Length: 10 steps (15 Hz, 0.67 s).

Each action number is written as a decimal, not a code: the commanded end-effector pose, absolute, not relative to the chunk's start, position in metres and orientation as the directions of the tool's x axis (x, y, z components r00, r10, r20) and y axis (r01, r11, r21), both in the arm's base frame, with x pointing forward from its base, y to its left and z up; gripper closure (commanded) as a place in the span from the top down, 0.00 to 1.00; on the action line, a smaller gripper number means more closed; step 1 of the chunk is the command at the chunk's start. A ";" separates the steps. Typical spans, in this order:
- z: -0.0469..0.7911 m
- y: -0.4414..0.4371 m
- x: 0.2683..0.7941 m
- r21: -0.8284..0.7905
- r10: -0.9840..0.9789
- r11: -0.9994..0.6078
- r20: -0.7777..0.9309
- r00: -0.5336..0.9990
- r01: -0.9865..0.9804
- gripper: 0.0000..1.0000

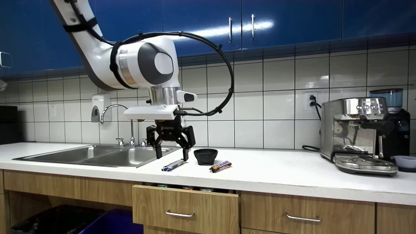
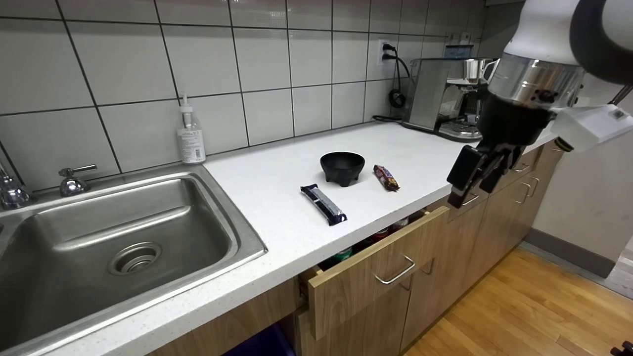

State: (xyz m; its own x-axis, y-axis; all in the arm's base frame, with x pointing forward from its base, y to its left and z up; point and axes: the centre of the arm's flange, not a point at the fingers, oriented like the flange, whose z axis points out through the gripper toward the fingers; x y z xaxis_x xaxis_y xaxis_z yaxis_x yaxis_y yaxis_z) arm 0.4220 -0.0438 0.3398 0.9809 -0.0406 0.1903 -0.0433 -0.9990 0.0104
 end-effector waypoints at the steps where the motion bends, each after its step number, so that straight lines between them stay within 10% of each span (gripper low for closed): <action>1: 0.356 -0.054 0.423 0.000 -0.012 -1.000 0.150 0.989 -0.012 1.00; 10: 0.345 -0.051 0.423 0.009 -0.019 -1.000 0.144 0.989 -0.020 1.00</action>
